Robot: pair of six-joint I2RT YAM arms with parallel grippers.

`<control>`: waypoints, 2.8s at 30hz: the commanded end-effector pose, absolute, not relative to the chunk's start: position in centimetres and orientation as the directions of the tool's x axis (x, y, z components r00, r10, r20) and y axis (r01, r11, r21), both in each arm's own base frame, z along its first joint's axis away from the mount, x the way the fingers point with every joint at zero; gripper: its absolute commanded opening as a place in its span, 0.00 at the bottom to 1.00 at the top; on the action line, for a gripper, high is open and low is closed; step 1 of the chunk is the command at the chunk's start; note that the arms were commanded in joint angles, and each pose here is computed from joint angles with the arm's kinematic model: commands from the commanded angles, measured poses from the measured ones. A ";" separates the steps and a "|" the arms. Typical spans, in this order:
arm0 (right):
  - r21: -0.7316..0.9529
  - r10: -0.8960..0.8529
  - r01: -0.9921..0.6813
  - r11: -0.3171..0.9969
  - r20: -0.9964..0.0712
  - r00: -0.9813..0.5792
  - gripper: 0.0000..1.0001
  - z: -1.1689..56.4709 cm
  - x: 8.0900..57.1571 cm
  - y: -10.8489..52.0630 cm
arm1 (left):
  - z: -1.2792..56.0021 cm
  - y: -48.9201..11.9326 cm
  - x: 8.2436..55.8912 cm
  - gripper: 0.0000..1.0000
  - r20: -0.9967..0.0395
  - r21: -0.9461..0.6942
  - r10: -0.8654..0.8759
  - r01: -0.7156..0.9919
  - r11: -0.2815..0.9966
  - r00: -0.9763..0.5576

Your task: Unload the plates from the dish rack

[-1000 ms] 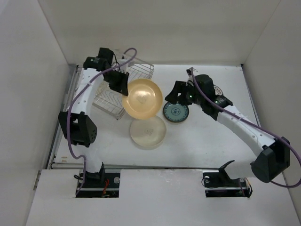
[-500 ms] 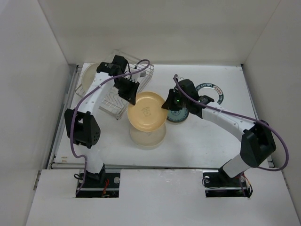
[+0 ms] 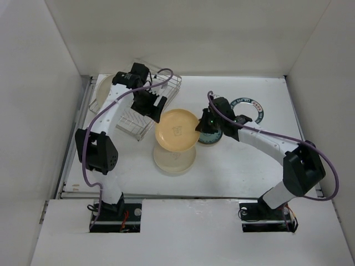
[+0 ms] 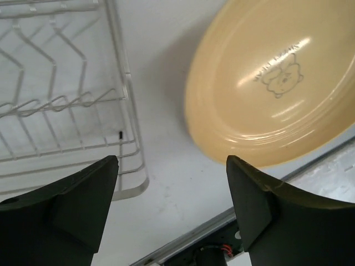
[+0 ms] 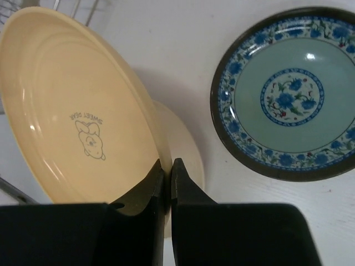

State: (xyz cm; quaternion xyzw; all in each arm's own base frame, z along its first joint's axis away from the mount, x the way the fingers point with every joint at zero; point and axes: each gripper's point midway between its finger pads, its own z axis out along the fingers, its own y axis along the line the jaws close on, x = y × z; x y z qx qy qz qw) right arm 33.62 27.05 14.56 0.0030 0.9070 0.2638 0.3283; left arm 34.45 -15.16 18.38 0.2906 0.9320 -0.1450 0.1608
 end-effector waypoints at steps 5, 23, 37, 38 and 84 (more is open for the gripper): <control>0.464 0.135 -0.179 0.868 -0.565 -0.814 0.00 12.4 32.9 28.9 | 25.2 -9.3 38.6 0.80 -0.564 0.005 0.341 0.410 0.912 -0.752; 0.313 -0.005 -0.184 0.932 -0.494 -0.870 0.51 9.1 30.6 29.1 | 30.2 -4.1 40.0 0.87 -0.645 0.220 0.372 0.303 0.927 -0.668; 0.322 0.022 -0.203 0.925 -0.577 -0.816 0.54 14.4 30.9 28.7 | 32.5 7.3 46.2 0.91 -0.702 0.365 0.273 -0.002 0.931 -0.658; 0.316 0.024 -0.199 0.927 -0.581 -0.813 0.54 14.6 31.0 28.6 | 32.2 7.5 46.6 0.90 -0.695 0.369 0.287 0.016 0.929 -0.660; 0.355 0.110 -0.207 0.912 -0.696 -0.709 0.55 22.4 32.2 28.0 | 41.3 4.5 45.6 0.00 -0.863 0.324 0.311 0.036 0.945 -0.398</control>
